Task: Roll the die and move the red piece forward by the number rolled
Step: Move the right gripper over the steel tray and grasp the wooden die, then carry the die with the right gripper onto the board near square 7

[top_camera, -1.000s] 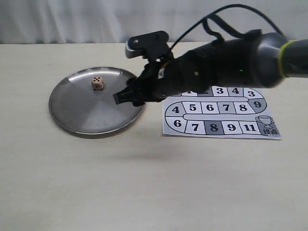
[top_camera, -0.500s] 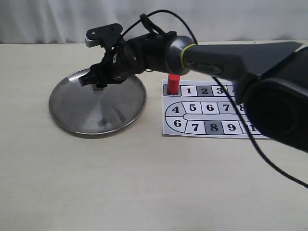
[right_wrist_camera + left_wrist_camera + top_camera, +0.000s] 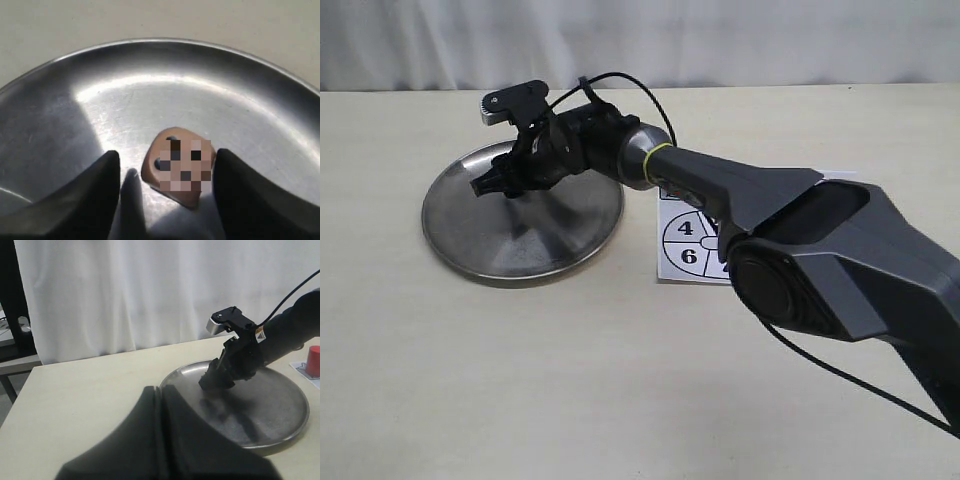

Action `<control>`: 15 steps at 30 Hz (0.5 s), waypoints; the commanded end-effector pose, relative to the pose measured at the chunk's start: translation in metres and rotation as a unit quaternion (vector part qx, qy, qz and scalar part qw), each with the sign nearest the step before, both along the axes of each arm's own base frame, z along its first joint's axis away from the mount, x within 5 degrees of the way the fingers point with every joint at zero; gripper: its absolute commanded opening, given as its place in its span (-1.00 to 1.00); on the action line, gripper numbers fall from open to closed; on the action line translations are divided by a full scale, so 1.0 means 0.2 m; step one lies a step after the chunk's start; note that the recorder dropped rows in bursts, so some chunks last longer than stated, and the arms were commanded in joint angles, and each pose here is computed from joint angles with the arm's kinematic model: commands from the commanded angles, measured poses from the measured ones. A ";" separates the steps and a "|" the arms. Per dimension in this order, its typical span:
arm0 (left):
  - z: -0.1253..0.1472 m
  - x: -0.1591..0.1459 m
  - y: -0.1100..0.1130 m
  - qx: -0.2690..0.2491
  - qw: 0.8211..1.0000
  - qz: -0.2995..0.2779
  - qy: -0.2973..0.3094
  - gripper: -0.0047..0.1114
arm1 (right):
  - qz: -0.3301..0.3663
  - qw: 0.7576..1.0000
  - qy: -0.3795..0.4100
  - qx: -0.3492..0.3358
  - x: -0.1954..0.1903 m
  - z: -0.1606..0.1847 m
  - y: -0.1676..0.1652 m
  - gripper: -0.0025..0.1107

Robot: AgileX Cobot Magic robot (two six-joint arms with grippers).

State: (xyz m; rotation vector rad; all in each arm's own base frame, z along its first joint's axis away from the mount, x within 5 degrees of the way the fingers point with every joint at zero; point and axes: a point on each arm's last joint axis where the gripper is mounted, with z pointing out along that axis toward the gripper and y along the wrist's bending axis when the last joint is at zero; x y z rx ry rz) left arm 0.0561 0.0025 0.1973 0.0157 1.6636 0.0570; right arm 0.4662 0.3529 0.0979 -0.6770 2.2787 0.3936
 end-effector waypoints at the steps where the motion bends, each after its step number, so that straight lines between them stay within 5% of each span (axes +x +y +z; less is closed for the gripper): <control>1: 0.00 0.00 0.00 0.000 1.000 -0.002 -0.004 -0.92 | 0.012 1.000 -0.018 -0.003 0.01 -0.01 0.01 -0.07; 9: 0.00 0.00 0.00 0.000 1.000 -0.002 -0.004 -0.92 | 0.014 1.000 -0.001 -0.015 -0.01 0.11 -0.01 -0.88; 15: 0.00 0.00 0.00 0.000 1.000 -0.002 -0.004 -0.92 | 0.010 1.000 -0.003 -0.022 -0.03 0.50 -0.11 -0.88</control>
